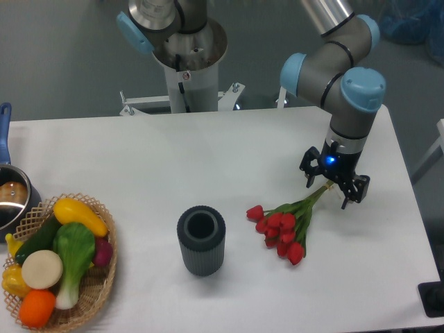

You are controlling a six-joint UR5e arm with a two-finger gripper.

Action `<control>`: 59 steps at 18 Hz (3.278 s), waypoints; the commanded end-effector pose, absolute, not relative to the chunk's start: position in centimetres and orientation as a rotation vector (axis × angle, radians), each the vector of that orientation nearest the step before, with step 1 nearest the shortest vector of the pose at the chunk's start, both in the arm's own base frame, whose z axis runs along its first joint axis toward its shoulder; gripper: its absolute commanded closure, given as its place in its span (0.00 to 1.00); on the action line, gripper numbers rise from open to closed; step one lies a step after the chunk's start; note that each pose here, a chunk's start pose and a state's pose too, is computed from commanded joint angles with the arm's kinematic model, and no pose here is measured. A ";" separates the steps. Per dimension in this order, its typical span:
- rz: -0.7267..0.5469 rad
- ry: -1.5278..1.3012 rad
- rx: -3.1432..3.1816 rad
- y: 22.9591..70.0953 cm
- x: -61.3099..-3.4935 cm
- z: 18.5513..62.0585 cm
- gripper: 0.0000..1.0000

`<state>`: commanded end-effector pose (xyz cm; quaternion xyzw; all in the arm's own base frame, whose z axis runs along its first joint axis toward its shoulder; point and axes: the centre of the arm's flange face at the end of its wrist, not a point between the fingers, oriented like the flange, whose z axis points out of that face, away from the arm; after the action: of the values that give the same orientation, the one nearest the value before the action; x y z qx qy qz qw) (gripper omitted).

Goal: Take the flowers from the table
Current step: 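Move the open gripper down and over the tulip stems, then close the gripper around the green tulip stems, then lift the gripped tulip bunch up off the table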

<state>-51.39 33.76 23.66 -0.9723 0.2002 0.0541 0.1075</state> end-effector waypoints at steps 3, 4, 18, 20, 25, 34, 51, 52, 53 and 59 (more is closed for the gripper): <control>0.124 0.624 -2.876 33.4 -50.6 22.4 0.00; 0.109 0.623 -2.880 33.3 -50.2 21.9 0.00; 0.071 0.665 -2.879 33.4 -51.0 19.4 0.00; 0.072 0.672 -2.878 33.3 -50.9 19.5 0.00; 0.072 0.692 -2.874 33.2 -50.9 19.3 0.19; 0.086 0.675 -2.875 33.3 -51.3 19.8 0.73; 0.237 0.491 -2.617 32.8 -55.5 27.8 0.96; 0.248 0.426 -2.556 33.0 -55.5 29.9 0.96; 0.249 0.376 -2.506 33.5 -55.5 31.5 0.96; 0.221 0.184 -2.311 36.1 -55.7 39.1 0.96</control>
<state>-55.66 36.06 39.13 -0.9116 0.0724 0.0873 0.3952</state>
